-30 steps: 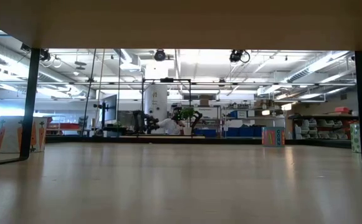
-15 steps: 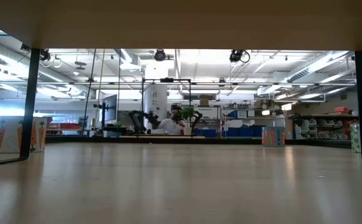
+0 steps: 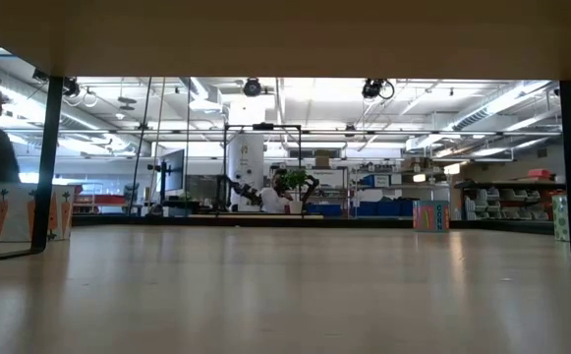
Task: Pick and place cans onto a shelf
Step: Put the canned oranges on the shelf
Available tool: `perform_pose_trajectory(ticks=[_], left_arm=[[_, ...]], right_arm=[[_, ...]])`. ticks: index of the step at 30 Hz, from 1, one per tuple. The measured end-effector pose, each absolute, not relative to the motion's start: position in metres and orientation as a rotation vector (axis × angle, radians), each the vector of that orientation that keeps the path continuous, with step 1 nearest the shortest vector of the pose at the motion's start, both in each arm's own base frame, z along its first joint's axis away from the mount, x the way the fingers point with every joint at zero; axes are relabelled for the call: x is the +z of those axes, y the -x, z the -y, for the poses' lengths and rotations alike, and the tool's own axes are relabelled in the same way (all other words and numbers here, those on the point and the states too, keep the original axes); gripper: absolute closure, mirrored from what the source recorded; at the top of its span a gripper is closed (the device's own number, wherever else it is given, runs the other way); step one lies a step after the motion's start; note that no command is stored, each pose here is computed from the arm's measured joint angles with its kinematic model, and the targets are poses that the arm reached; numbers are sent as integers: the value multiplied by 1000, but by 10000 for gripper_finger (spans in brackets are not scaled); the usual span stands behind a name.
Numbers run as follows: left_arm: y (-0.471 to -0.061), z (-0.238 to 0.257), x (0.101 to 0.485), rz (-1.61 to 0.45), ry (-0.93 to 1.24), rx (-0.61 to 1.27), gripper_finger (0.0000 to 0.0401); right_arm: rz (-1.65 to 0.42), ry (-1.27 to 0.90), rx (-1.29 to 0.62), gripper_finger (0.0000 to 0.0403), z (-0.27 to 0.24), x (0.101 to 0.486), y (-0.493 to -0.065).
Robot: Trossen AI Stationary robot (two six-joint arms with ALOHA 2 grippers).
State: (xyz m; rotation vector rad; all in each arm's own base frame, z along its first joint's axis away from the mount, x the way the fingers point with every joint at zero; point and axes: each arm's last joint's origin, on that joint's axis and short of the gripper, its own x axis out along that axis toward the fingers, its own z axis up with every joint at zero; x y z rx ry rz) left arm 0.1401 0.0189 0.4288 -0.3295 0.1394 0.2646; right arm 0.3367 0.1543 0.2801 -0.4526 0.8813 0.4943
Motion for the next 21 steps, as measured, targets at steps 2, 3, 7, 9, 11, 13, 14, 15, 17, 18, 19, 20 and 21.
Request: perform_pose_trajectory(ticks=[2,3,7,9,11,13,14,15,17,18,19,20,21], left_arm=[[-140,-19,429,-140,324,264,392],[-140,-19,429,-140,325,264,392],[-140,-19,429,-140,325,264,392],[-140,-19,429,-139,325,264,392],[-140,-19,429,-139,325,264,392],[-140,-19,429,-139,325,264,392],[-140,-19,429,-139,325,264,392],[-140,-19,429,-139,325,264,392],[-140,-19,429,-139,325,264,392],[-140,-19,429,-139,324,264,392],[-140,-19,429,-139,324,264,392],[-140,-19,429,-139,324,264,392],[-140,-19,429,-139,324,264,392]], right_arm=[[-869,449,494,63,-155,281,-338],[-864,446,494,61,-155,281,-338],[-862,433,495,55,-157,281,-337],[-860,435,506,53,-160,282,-336],[-859,433,529,53,-164,281,-334],[-856,437,539,53,-168,282,-332],[-853,441,540,53,-169,283,-331],[-848,447,534,53,-171,285,-330],[-819,450,520,53,-172,292,-331],[-809,449,513,53,-173,296,-331],[-803,448,506,53,-173,298,-332],[-802,444,500,53,-172,299,-332],[-805,438,496,53,-172,300,-332]])
